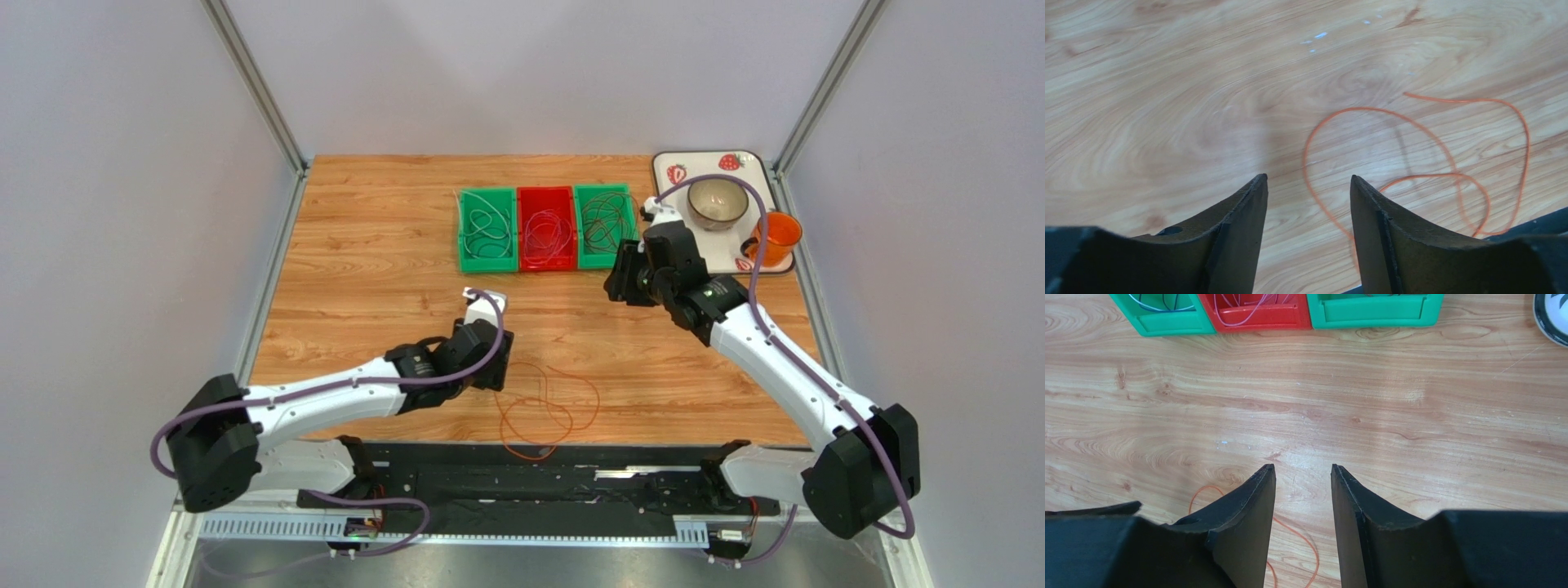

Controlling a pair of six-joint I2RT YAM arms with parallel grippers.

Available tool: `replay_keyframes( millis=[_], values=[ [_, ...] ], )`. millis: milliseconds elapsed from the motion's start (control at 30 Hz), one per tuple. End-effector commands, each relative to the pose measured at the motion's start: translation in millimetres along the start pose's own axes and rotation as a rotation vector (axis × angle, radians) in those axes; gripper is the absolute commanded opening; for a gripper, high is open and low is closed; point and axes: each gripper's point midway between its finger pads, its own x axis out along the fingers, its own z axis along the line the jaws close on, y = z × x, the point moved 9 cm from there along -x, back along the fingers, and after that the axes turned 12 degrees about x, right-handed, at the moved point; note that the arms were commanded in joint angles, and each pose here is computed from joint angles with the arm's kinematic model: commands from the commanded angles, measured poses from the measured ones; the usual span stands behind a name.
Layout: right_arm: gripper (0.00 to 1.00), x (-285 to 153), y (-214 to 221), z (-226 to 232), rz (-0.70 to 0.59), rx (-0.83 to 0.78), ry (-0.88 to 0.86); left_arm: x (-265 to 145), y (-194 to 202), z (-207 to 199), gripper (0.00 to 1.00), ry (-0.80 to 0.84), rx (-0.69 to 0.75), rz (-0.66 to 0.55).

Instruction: Untangle the cables

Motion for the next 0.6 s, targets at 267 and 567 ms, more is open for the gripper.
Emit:
replay_keyframes(
  millis=[267,567],
  values=[
    [0.47,-20,52,20,0.246,0.017,-0.159,-67,-2,43,0.59,-0.148,-0.092,-0.088],
    [0.61,-37,127,28,0.439,0.012,-0.188,-128,-26,63,0.58,-0.161,-0.125,-0.131]
  ],
)
